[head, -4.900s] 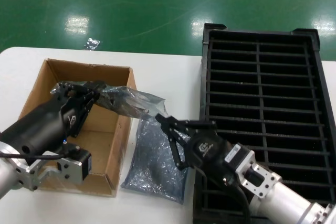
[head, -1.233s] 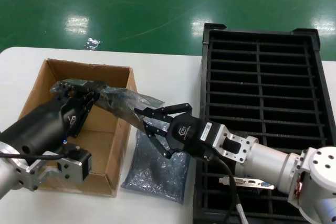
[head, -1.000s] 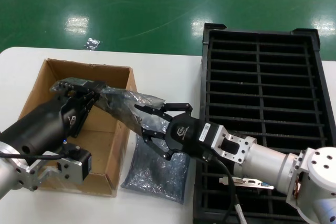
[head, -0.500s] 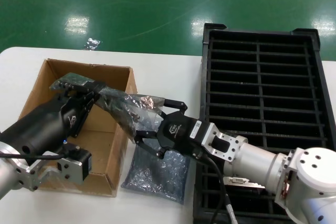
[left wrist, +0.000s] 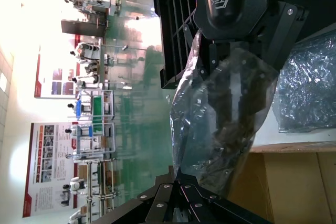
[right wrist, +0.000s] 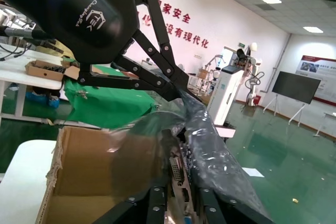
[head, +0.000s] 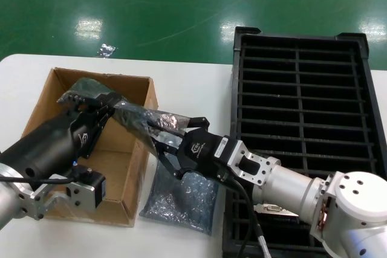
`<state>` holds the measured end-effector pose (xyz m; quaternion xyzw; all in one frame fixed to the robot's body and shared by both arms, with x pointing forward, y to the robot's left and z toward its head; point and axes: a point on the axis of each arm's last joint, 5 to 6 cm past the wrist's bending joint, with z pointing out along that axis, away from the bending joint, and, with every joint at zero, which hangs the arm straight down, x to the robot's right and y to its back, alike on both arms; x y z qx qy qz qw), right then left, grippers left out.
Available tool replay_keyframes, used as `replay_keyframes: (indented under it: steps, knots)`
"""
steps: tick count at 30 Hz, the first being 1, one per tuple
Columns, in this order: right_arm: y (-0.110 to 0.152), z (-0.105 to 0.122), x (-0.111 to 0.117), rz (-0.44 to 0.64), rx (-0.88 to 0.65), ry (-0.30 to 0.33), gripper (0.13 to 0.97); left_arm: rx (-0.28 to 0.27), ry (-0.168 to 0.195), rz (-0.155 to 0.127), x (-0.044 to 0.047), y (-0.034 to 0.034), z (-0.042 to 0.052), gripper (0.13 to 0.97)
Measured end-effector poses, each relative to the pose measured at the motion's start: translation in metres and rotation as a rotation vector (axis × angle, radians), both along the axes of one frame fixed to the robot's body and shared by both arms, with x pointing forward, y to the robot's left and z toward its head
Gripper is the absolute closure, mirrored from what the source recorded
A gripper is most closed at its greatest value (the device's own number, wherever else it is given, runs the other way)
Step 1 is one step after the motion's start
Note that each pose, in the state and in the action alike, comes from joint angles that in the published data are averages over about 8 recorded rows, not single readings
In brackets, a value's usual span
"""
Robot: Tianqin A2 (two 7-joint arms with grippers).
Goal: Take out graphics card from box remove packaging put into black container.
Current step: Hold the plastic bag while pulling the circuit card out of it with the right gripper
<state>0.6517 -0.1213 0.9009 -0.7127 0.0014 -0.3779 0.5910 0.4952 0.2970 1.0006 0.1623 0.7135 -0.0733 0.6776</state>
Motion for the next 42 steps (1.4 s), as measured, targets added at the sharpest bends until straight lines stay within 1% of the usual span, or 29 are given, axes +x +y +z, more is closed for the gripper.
replay_keyframes:
  steps: [6,15,28,37,42]
  knots:
    - [-0.002,0.001,-0.004,0.008,0.0,0.001,0.885,0.0,0.0,0.0,0.0,0.0,0.0,0.958]
    - [-0.005,0.002,-0.008,0.019,0.0,0.002,0.933,0.0,0.0,0.0,0.0,0.0,0.0,0.958]
    - [-0.001,-0.001,-0.011,0.012,0.005,0.013,0.933,0.0,0.0,0.0,0.0,0.0,0.0,0.958]
    - [0.005,-0.005,-0.016,0.006,0.018,0.03,0.908,0.0,0.0,0.0,0.0,0.0,0.0,0.958]
    - [0.008,-0.004,-0.015,-0.004,0.036,0.035,0.859,0.0,0.0,0.0,0.0,0.0,0.0,0.958]
